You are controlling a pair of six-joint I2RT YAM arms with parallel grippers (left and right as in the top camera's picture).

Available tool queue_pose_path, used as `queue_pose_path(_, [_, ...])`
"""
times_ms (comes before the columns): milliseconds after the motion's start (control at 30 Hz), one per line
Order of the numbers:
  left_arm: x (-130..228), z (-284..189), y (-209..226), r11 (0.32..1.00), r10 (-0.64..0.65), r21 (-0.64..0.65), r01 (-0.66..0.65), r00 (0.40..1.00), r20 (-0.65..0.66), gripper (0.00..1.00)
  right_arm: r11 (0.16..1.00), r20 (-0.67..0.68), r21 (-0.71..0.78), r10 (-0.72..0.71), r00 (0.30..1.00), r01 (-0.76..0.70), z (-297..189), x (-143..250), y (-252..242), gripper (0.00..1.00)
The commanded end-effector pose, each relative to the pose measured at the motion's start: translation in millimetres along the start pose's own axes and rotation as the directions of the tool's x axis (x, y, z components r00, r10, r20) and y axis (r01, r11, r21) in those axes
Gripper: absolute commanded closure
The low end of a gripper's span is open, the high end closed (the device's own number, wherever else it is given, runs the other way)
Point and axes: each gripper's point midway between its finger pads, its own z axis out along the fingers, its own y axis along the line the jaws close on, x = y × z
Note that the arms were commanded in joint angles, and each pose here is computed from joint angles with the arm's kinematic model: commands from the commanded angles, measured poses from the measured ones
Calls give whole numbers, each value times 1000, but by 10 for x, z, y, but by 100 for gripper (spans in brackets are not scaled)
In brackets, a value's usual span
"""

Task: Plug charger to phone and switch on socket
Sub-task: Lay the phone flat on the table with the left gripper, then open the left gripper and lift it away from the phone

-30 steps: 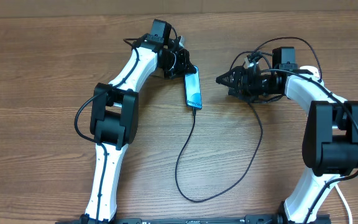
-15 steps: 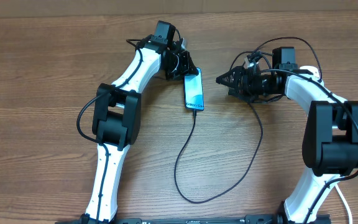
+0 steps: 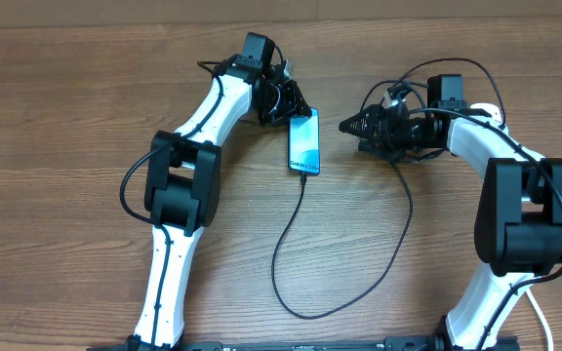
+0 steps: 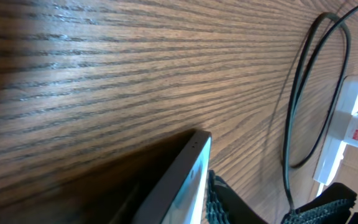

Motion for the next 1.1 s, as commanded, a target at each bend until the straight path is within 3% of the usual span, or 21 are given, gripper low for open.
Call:
queue_pose_path(0, [40,46,12,1000,-10,-14,10,1000,-13,58,1000,11,-4,-25,1000,25,-24,-43,35,0])
queue_pose_path(33, [44,46,15,1000,-11,-15,11,1000,-14,48,1000,11,-4,-25,1000,25,-24,-43,37,0])
queue_pose_path(133, [50,45,19,1000,-14,-17,13,1000,-17,44,1000,10,-4,-24,1000,24,-24,-41,36,0])
queue_pose_path(233, [51,45,19,1000,-14,-17,14,1000,-17,34,1000,9,-3,-22,1000,22,-24,-37,35,0])
queue_pose_path(433, [55,46,22,1000,-15,-19,15,1000,-18,26,1000,9,-3,-22,1000,22,-24,-37,35,0])
queue_pose_path(700, [60,37,47,999,-22,-27,22,1000,-20,0,1000,7,-3,-19,1000,19,-25,-32,31,0])
queue_pose_path(1067, [148,-30,373,980,-87,-180,81,996,-27,0,1000,8,-1,-19,1000,19,-25,-33,30,0])
